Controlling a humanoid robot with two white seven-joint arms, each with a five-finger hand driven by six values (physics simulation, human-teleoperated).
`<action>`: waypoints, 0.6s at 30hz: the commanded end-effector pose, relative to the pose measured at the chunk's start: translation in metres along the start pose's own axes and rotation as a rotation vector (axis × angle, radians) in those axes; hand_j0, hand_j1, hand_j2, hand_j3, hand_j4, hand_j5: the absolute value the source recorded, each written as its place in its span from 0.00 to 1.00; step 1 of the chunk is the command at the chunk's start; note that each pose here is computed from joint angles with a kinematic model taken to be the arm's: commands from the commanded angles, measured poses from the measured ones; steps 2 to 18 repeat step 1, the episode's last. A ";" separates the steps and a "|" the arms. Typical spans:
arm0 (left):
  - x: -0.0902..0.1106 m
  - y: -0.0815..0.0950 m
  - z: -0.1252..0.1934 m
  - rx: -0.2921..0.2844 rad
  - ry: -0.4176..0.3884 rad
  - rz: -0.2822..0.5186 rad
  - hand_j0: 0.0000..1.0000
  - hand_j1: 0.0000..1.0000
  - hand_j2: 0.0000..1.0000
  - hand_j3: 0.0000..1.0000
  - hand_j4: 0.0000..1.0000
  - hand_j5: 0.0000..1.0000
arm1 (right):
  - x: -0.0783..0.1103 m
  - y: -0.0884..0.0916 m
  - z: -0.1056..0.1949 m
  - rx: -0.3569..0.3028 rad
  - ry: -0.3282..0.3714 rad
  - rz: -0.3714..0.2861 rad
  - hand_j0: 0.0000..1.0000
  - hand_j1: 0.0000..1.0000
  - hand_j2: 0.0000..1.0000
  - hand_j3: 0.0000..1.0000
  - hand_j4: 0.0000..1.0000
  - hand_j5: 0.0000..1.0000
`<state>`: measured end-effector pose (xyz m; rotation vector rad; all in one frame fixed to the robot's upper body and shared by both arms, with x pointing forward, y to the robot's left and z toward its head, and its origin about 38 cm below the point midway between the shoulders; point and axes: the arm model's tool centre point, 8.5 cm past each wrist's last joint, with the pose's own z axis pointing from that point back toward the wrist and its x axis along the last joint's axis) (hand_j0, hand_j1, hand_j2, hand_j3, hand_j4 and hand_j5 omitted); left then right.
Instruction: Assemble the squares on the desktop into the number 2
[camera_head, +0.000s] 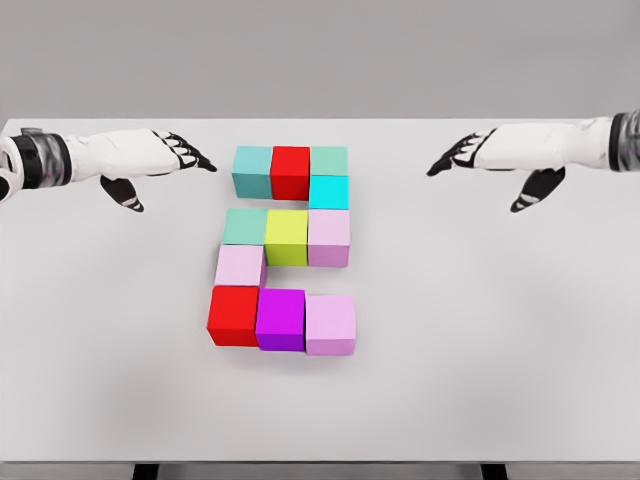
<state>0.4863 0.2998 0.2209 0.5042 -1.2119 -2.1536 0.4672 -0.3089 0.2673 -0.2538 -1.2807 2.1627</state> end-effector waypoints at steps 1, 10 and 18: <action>-0.002 -0.001 0.001 0.001 0.005 0.007 1.00 1.00 1.00 1.00 1.00 1.00 | -0.004 -0.001 0.004 -0.018 0.007 -0.025 1.00 1.00 1.00 1.00 1.00 1.00; -0.002 -0.001 0.001 0.001 0.005 0.007 1.00 1.00 1.00 1.00 1.00 1.00 | -0.004 -0.001 0.004 -0.018 0.007 -0.025 1.00 1.00 1.00 1.00 1.00 1.00; -0.002 -0.001 0.001 0.001 0.005 0.007 1.00 1.00 1.00 1.00 1.00 1.00 | -0.004 -0.001 0.004 -0.018 0.007 -0.025 1.00 1.00 1.00 1.00 1.00 1.00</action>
